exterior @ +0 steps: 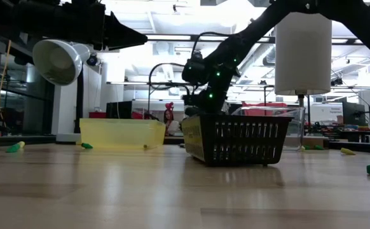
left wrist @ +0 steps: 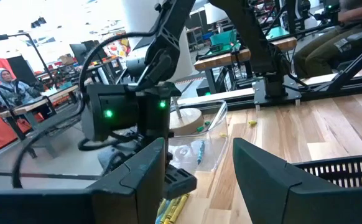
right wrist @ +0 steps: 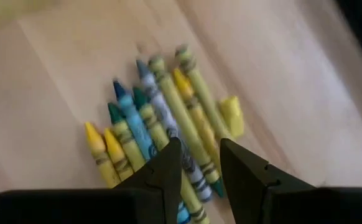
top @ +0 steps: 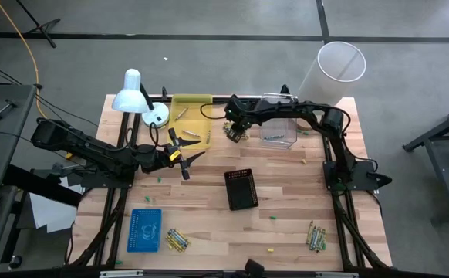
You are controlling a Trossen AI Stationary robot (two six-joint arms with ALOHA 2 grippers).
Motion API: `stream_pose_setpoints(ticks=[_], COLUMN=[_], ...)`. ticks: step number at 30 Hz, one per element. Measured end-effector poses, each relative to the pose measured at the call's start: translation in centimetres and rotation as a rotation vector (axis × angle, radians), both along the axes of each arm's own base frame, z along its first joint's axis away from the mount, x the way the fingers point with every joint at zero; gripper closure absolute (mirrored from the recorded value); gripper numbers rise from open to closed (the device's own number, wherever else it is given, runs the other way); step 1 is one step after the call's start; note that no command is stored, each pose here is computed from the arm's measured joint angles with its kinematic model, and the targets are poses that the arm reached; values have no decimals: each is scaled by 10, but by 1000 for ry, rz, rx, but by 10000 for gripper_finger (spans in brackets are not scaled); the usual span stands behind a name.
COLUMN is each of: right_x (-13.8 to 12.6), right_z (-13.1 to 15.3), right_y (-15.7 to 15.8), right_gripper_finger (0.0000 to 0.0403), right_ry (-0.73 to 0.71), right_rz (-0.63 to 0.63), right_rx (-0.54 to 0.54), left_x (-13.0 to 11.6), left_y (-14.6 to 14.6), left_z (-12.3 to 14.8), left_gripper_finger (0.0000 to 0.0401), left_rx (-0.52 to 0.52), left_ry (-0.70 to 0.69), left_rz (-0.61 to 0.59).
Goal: Sort crayons
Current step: Put the gray crayon into the yellow transparent bin
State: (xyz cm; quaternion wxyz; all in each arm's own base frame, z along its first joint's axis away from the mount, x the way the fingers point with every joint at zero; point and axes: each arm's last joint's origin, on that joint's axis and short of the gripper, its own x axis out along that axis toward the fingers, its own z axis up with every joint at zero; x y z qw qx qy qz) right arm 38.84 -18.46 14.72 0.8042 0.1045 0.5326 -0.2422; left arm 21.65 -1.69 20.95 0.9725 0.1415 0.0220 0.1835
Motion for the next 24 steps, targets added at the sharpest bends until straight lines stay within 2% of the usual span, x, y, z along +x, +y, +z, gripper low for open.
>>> stream_pose_setpoints(ticks=[10,24], right_x=[5,11], right_z=[-8,-10], right_y=[6,21], right_gripper_finger=[300,300], right_ry=[14,53], right_rz=[44,235], right_rx=[-10,-37], left_x=[0,0], left_y=[0,0], left_z=[0,-2], left_gripper_finger=[227,227], left_rx=[0,1], left_ry=[4,22], left_rz=[3,4])
